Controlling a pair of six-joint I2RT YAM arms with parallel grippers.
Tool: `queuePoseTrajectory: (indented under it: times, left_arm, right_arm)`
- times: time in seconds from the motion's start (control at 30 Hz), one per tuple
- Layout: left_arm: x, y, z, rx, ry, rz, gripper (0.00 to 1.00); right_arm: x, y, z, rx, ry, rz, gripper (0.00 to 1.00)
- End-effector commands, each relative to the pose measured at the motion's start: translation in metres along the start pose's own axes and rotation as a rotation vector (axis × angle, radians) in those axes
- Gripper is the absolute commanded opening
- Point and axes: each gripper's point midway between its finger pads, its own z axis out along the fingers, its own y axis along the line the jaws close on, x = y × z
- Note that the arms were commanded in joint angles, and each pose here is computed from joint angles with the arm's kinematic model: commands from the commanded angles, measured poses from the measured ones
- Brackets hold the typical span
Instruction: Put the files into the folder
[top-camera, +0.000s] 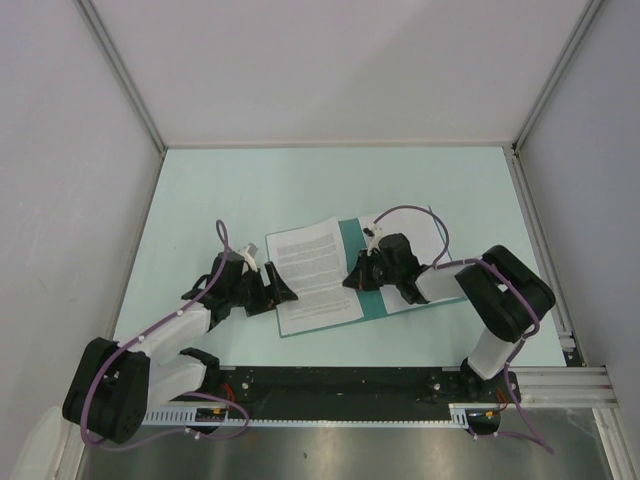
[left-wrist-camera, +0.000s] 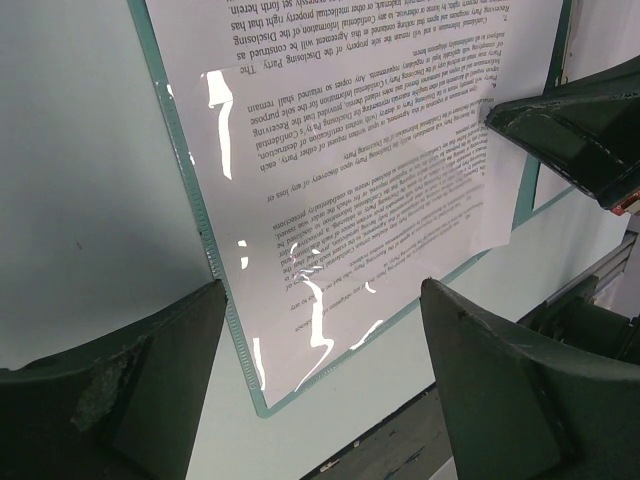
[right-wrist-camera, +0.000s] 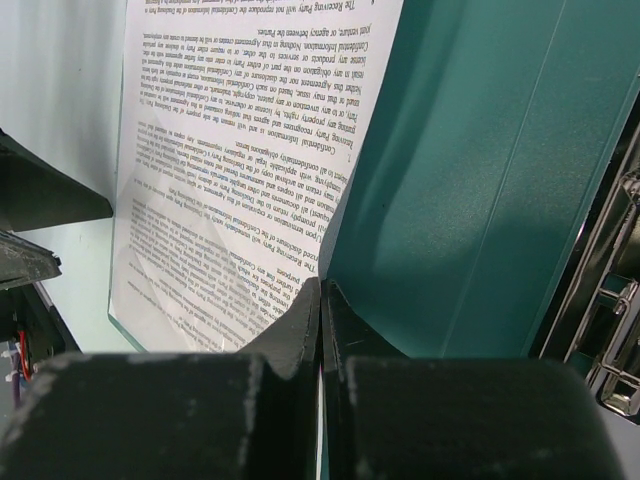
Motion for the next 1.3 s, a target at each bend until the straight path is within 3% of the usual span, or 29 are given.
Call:
queuePoseTrajectory:
  times: [0.0,0.13,0.37,0.4,0.6,0.87,0.93,1.07,1.2,1.27]
  left_arm:
    - [0.01,0.012,-0.002,-0.055,0.03,-0.013,0.86]
    - [0.009,0.01,-0.004,-0.054,0.026,-0.009,0.86]
    - [-0.001,-0.001,-0.015,-0.048,0.004,0.016,0.88]
    - [-0.006,-0.006,-0.018,-0.043,-0.011,0.029,0.88]
    - [-0.031,-0.022,-0.04,-0.063,-0.09,0.084,0.9]
    - [-0.043,-0.04,-0.051,-0.03,-0.112,0.099,0.93]
    - [-0.04,-0.045,-0.05,0.002,-0.094,0.085,0.93]
    - [-0.034,-0.045,-0.046,0.011,-0.058,0.069,0.93]
    - [-0.027,-0.037,-0.045,-0.001,-0.049,0.064,0.93]
    - [-0.025,-0.037,-0.046,0.006,-0.054,0.061,0.93]
  right_arm:
    - [0.009,0.004,0.001,0.007,0.014,-0.02,0.0]
    - [0.006,0.007,-0.001,0.012,0.003,-0.03,0.02]
    - [-0.003,-0.005,-0.016,0.094,0.0,-0.065,0.33]
    - [-0.011,-0.004,-0.022,0.111,-0.023,-0.097,0.41]
    - [-0.031,-0.008,-0.058,0.27,-0.062,-0.204,0.68]
    - [-0.053,-0.02,-0.094,0.41,-0.148,-0.179,0.84]
    - [-0.062,-0.021,-0.093,0.416,-0.159,-0.158,0.83]
    - [-0.073,-0.025,-0.083,0.488,-0.161,-0.198,0.72]
    - [-0.077,-0.035,-0.07,0.557,-0.115,-0.257,0.38]
    - [-0.083,-0.032,-0.064,0.56,-0.109,-0.282,0.31]
